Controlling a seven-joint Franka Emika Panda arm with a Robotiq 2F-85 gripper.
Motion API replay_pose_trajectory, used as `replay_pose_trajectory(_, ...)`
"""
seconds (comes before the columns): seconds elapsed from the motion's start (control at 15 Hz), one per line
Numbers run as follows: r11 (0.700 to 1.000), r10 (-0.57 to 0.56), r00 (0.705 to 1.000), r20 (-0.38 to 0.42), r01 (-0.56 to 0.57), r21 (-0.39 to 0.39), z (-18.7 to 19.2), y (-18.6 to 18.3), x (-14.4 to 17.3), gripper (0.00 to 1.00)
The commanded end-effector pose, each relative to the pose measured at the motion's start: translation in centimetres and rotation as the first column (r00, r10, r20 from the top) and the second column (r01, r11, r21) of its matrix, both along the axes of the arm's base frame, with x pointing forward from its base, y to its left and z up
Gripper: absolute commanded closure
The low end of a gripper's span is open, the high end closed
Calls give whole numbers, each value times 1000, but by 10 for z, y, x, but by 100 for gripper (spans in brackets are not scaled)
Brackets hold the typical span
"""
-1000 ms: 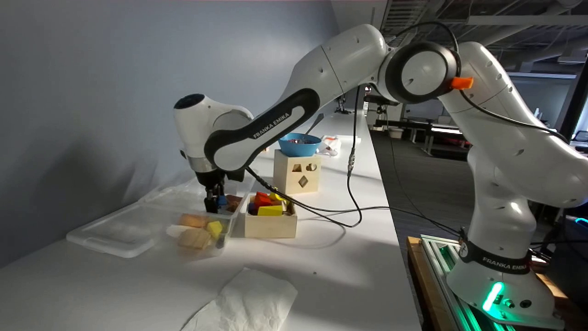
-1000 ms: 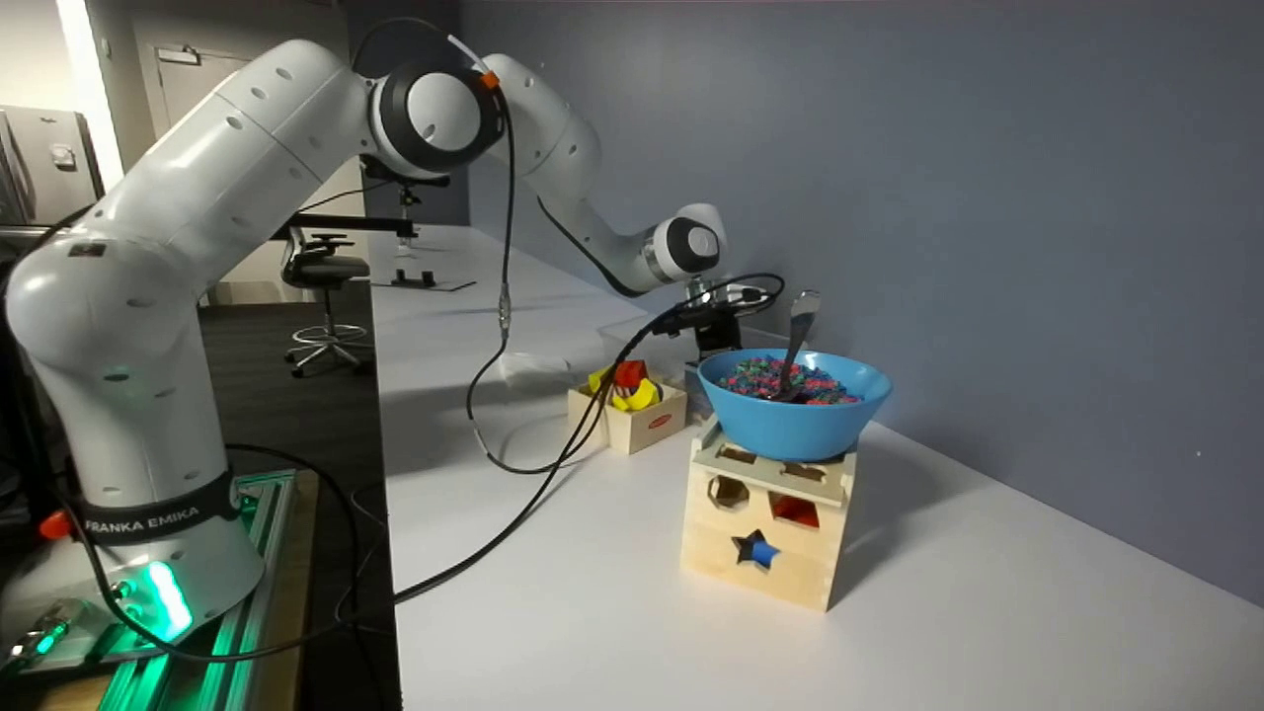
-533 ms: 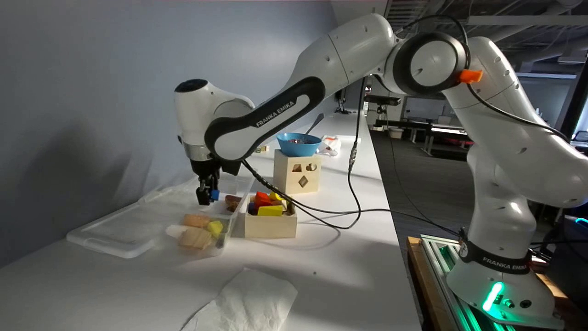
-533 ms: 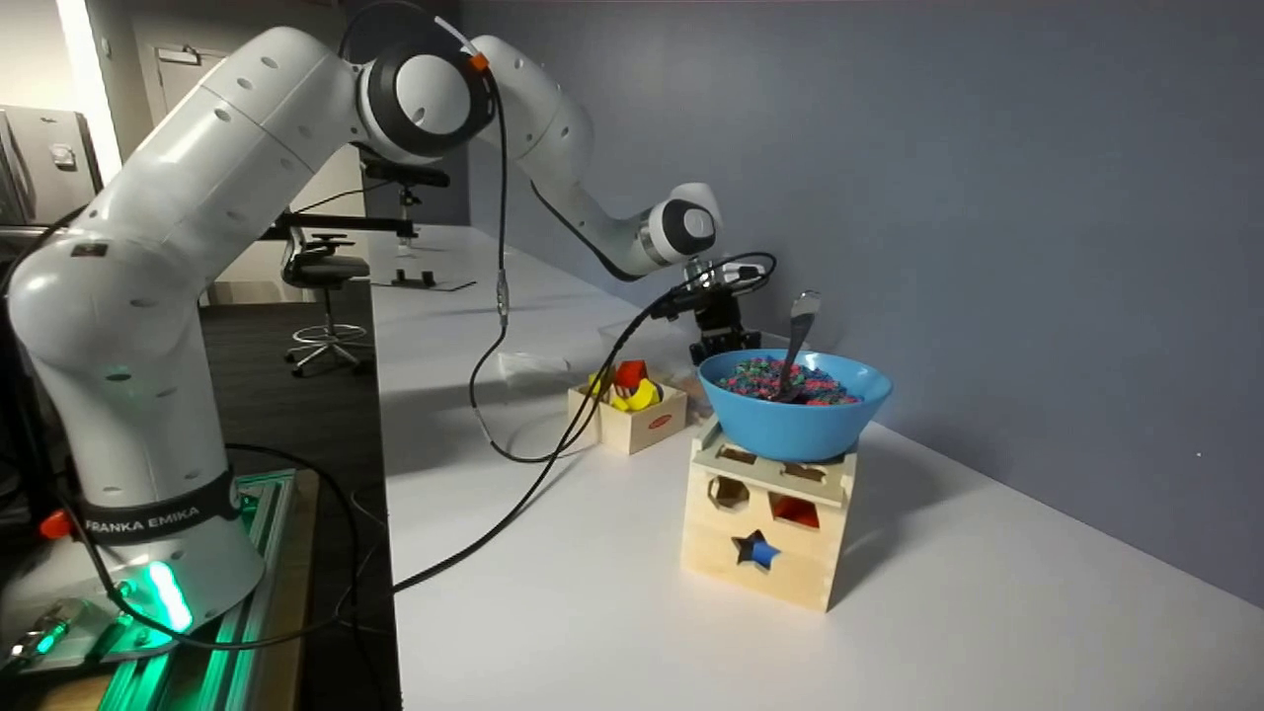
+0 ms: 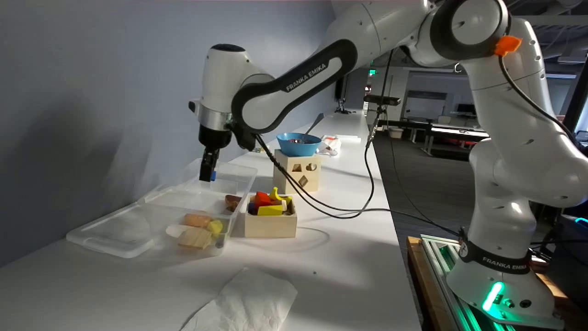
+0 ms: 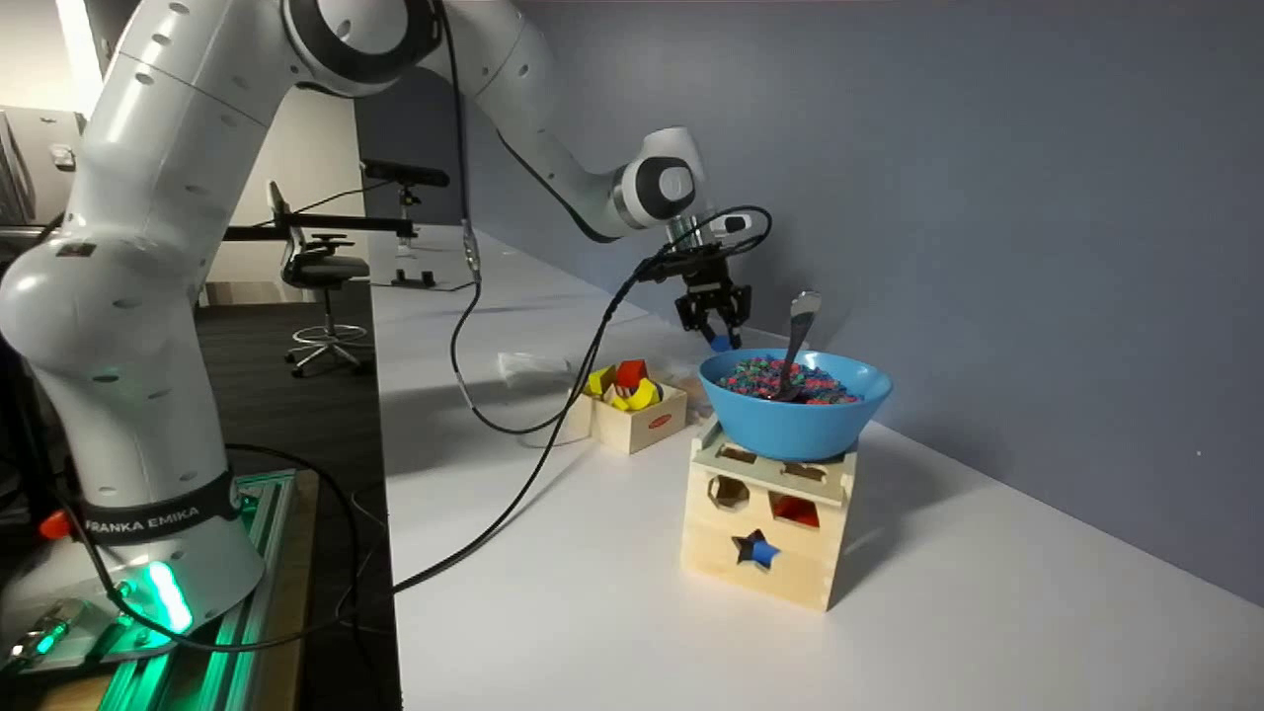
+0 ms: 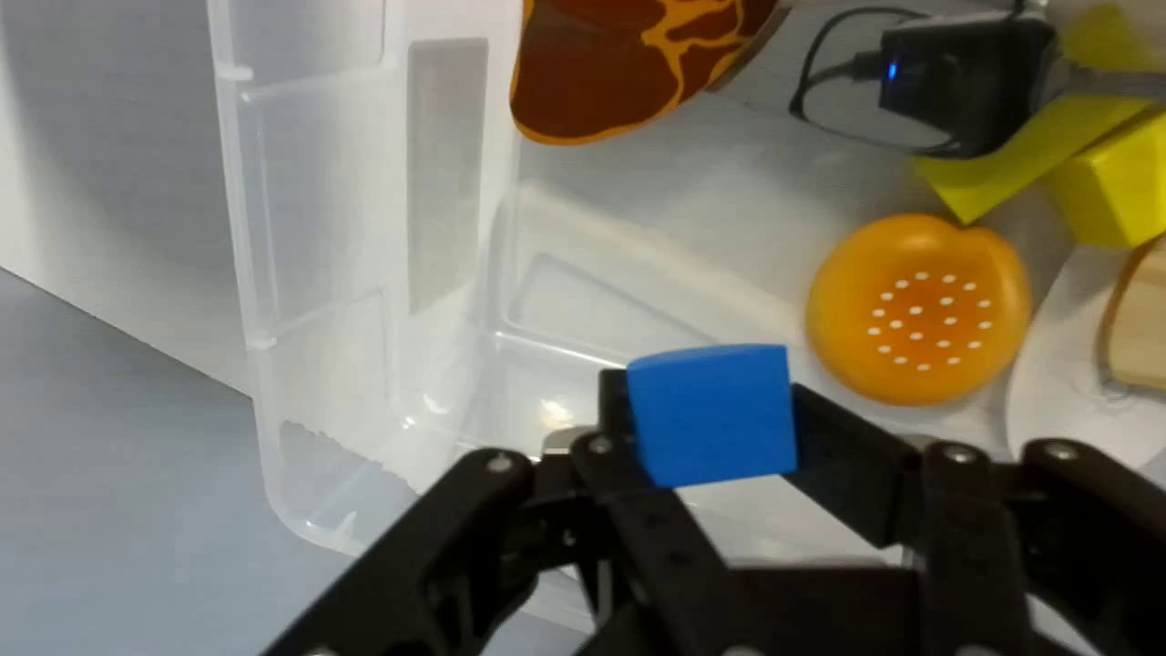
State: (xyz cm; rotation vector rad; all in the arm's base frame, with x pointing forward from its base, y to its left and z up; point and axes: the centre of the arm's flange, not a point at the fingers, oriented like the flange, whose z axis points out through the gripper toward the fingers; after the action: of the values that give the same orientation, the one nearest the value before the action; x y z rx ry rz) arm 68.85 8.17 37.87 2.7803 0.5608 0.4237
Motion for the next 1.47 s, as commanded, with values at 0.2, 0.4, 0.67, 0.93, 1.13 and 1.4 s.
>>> replay_pose_trajectory(0.2,989,88,995,37,-92,117,18,-57,-111,82)
replay_pose_trajectory(0.4,973,174,984,43,-178,144,13,-65,-149,82)
replay_pose_trajectory(0.67,964,176,981,88,-190,188,1,-77,-203,82)
replay_pose_trajectory(0.93,946,178,971,157,-213,245,-10,-94,-245,82)
replay_pose_trajectory(1.13,927,211,964,162,-250,279,-11,-102,-262,82)
replay_pose_trajectory(1.4,886,339,932,126,-361,291,-3,-96,-256,82)
